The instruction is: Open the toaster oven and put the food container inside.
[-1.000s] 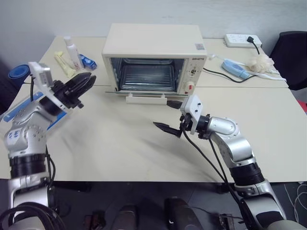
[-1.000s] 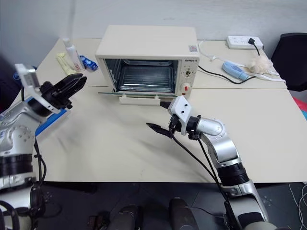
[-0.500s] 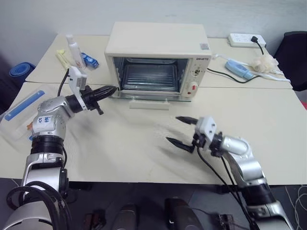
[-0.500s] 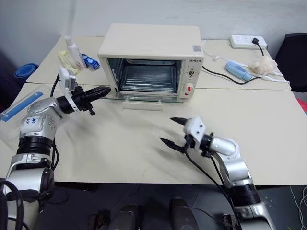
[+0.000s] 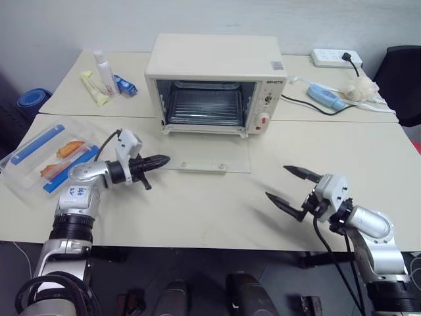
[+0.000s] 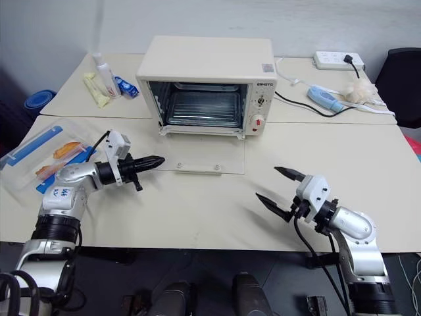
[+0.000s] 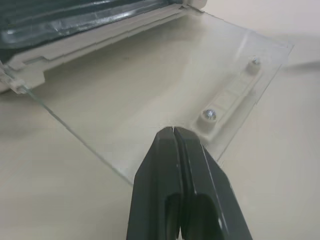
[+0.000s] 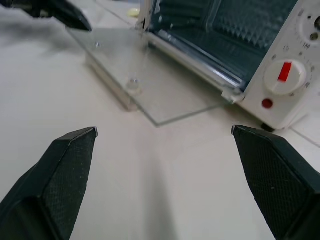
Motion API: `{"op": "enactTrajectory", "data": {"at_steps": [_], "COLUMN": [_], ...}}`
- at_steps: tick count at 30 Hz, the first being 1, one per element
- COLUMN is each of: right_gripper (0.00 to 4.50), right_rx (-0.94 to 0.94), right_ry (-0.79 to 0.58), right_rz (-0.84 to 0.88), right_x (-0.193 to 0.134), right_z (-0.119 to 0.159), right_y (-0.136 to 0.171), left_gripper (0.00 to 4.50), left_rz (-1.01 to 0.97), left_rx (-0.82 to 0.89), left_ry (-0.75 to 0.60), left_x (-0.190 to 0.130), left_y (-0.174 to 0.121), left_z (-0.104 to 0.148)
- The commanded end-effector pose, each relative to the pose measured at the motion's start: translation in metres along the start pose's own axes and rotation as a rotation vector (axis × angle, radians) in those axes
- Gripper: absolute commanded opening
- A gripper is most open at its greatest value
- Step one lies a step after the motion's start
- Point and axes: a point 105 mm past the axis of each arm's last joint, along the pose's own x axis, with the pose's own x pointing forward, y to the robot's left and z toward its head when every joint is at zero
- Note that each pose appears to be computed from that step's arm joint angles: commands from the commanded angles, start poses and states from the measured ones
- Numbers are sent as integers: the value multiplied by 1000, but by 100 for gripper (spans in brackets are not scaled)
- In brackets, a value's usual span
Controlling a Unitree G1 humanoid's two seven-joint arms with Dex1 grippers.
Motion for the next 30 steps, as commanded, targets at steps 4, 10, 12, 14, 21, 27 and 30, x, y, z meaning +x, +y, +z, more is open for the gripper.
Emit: {"op": "enactTrajectory", "data": {"at_steps": [4, 10, 12, 14, 21, 27, 30], "right_gripper": [450, 450, 450, 450, 450, 450, 450], "right_rx": [-6, -3, 4, 0, -20, -45, -53], "right_ry": [-150, -253, -296, -330, -435, -448, -442], "right_rz": [142, 302, 329, 344, 360, 407, 444], "right_x": [24, 51, 59, 65, 76, 71, 66], "right_z": [35, 53, 61, 68, 88, 92, 91], "right_y": [9, 31, 36, 39, 44, 53, 58], "left_gripper": [174, 354, 406, 447, 447, 447, 447], "left_rz": [146, 561, 730, 880, 1295, 1230, 1224], "left_rx": [-6, -87, -125, -182, -519, -592, -653], "left_ry": [-301, -374, -396, -395, -391, -344, -321], "left_x": [-72, -181, -222, -258, -348, -337, -337], "left_y": [-20, -27, -28, -30, -35, -2, 21], "left_z": [50, 48, 43, 31, -20, -8, -3]}}
